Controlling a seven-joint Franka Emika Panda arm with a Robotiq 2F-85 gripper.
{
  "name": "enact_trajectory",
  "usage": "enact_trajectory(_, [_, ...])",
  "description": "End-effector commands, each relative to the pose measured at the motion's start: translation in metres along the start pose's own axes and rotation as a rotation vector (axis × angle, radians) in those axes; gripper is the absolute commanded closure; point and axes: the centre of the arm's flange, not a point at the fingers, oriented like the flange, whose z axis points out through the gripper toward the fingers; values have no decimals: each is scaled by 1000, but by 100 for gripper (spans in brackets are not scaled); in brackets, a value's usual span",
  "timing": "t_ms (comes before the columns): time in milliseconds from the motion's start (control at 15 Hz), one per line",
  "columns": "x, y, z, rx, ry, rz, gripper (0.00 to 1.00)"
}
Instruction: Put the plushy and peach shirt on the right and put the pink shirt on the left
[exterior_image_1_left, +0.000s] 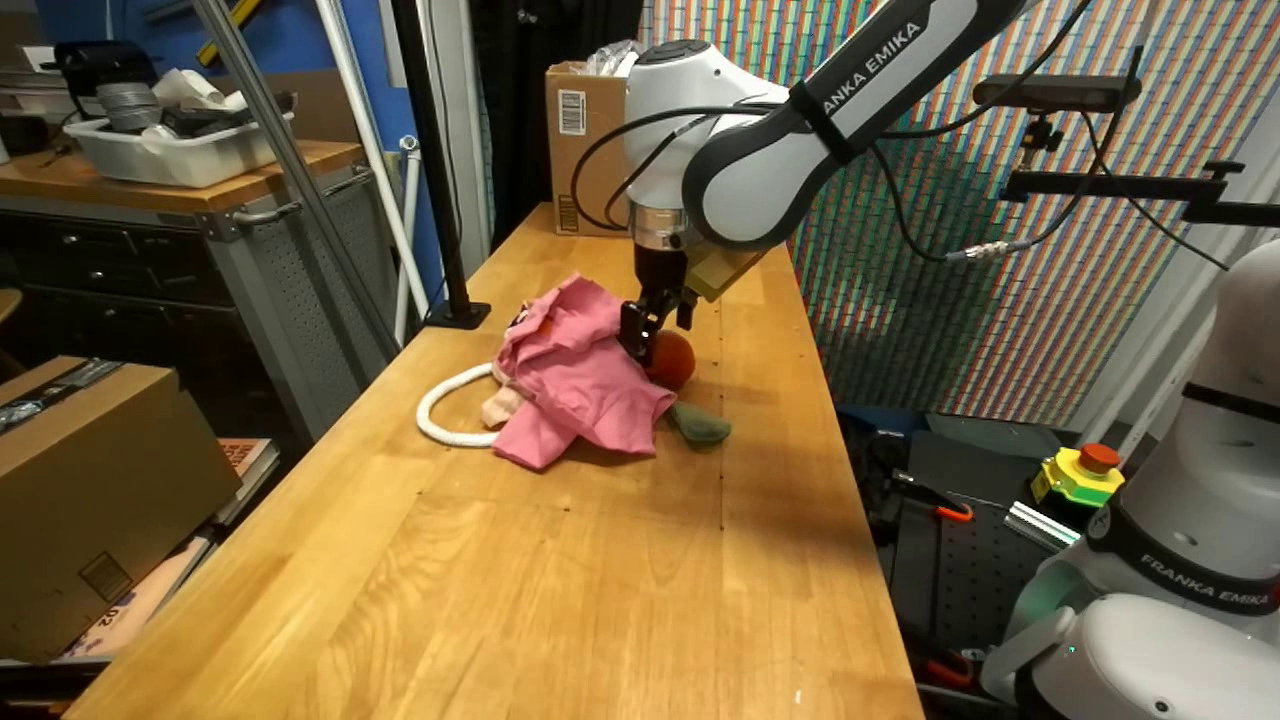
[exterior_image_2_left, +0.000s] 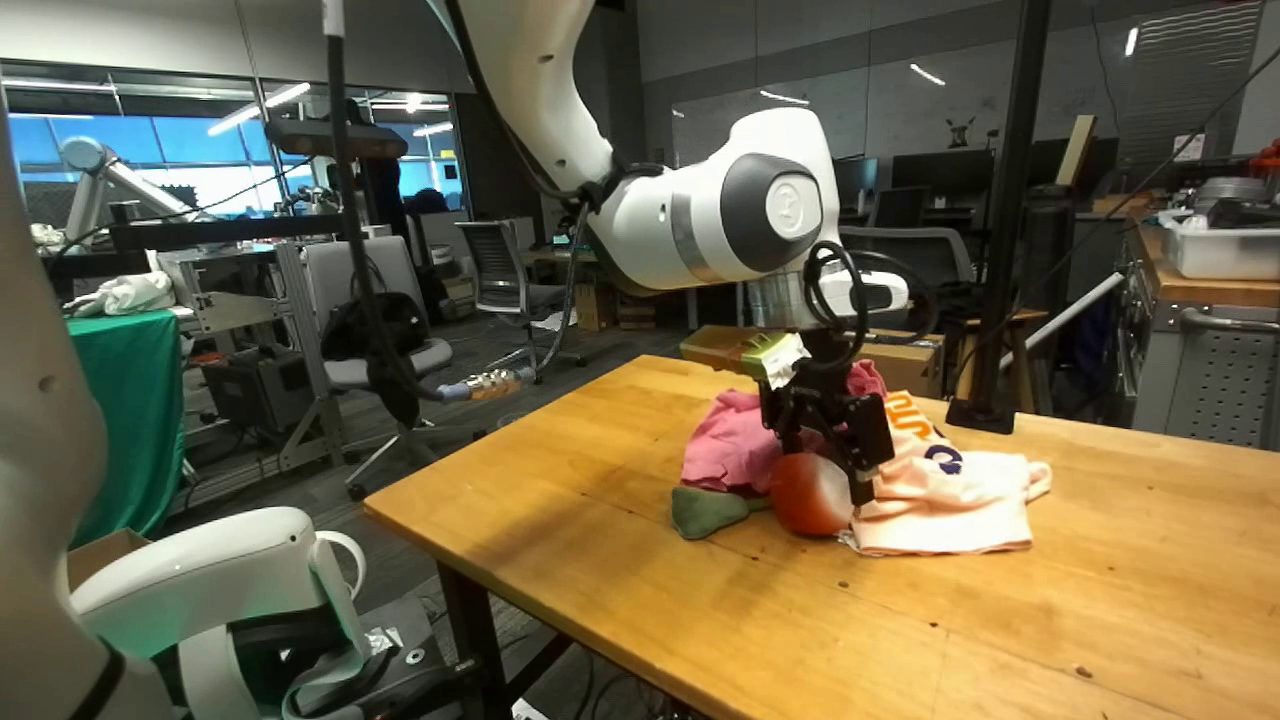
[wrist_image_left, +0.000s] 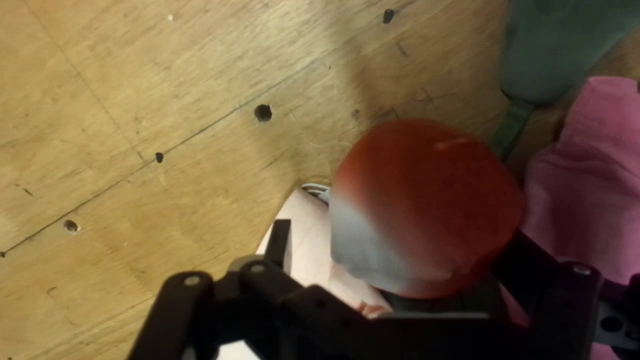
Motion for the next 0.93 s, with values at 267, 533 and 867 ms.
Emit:
enact_trajectory(267, [-2, 9, 12, 43, 24, 53, 42])
enact_trajectory(533, [-5, 8, 10, 67, 19, 70, 71])
enact_trajectory(867, [-7, 10, -4, 76, 10, 96, 89])
